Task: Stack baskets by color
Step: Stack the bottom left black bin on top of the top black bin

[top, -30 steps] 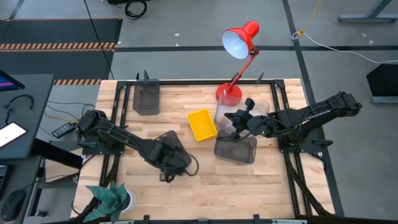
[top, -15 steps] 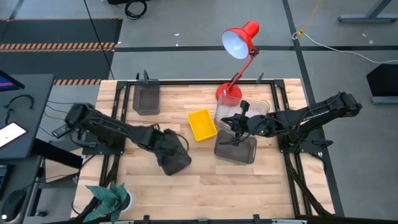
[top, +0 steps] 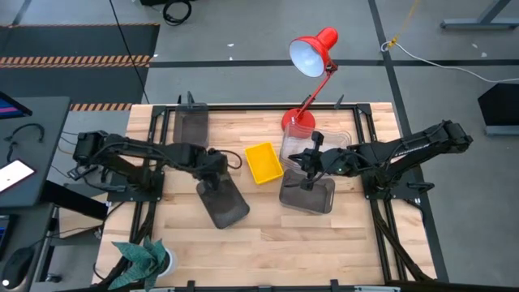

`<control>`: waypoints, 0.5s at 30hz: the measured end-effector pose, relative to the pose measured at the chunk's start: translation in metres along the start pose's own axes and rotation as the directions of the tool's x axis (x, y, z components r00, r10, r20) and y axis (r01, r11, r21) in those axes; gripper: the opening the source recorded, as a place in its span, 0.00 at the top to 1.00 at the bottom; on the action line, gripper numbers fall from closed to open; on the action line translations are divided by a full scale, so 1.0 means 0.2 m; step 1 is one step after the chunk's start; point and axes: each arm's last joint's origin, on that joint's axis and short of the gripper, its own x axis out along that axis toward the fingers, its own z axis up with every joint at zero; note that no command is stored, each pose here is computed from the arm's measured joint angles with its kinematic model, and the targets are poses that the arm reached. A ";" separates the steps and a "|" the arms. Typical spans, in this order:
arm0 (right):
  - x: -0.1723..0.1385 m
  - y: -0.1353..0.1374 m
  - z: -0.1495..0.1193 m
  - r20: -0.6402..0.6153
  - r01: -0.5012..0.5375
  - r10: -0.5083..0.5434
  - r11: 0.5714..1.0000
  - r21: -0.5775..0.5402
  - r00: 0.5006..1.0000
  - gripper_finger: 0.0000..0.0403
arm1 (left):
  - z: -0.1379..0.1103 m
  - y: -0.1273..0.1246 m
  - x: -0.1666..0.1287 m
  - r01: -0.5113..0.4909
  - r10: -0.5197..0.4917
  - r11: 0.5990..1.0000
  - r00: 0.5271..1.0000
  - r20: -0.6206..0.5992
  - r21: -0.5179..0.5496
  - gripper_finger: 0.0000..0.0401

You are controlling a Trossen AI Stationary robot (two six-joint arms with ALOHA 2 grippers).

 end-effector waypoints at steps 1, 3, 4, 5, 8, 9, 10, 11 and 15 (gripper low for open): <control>0.00 0.00 0.00 -0.006 0.000 0.000 1.000 -0.001 1.000 0.97 | 0.00 0.02 0.01 0.009 -0.009 1.000 1.000 -0.009 0.002 0.43; 0.00 0.00 -0.01 -0.020 0.000 0.000 1.000 0.007 1.000 0.97 | -0.01 0.05 0.04 0.019 -0.019 1.000 0.999 -0.036 -0.003 0.41; 0.00 0.00 -0.01 -0.025 0.000 0.000 1.000 0.009 1.000 0.97 | -0.01 0.06 0.05 0.028 -0.028 1.000 0.999 -0.044 0.001 0.40; 0.00 0.00 -0.02 -0.029 0.000 0.000 1.000 0.012 1.000 0.97 | -0.01 0.07 0.07 0.033 -0.033 0.999 0.998 -0.050 0.002 0.40; 0.00 0.00 -0.02 -0.038 -0.001 0.002 1.000 0.025 0.999 0.97 | -0.02 0.09 0.10 0.055 -0.055 0.998 0.996 -0.068 0.006 0.42; 0.00 0.00 -0.02 -0.039 -0.001 0.002 1.000 0.026 0.999 0.97 | -0.03 0.10 0.12 0.060 -0.059 0.998 0.996 -0.068 0.007 0.44; 0.00 0.00 -0.02 -0.040 -0.002 0.003 1.000 0.027 0.999 0.97 | -0.03 0.11 0.13 0.070 -0.069 0.998 0.995 -0.066 0.002 0.47; 0.00 0.01 -0.02 -0.039 -0.003 0.004 1.000 0.031 0.999 0.97 | -0.03 0.12 0.14 0.075 -0.075 0.997 0.995 -0.065 -0.004 0.49; -0.01 0.01 -0.02 -0.038 -0.008 0.009 0.999 0.040 0.999 0.97 | -0.04 0.14 0.16 0.093 -0.093 0.996 0.992 -0.083 -0.007 0.61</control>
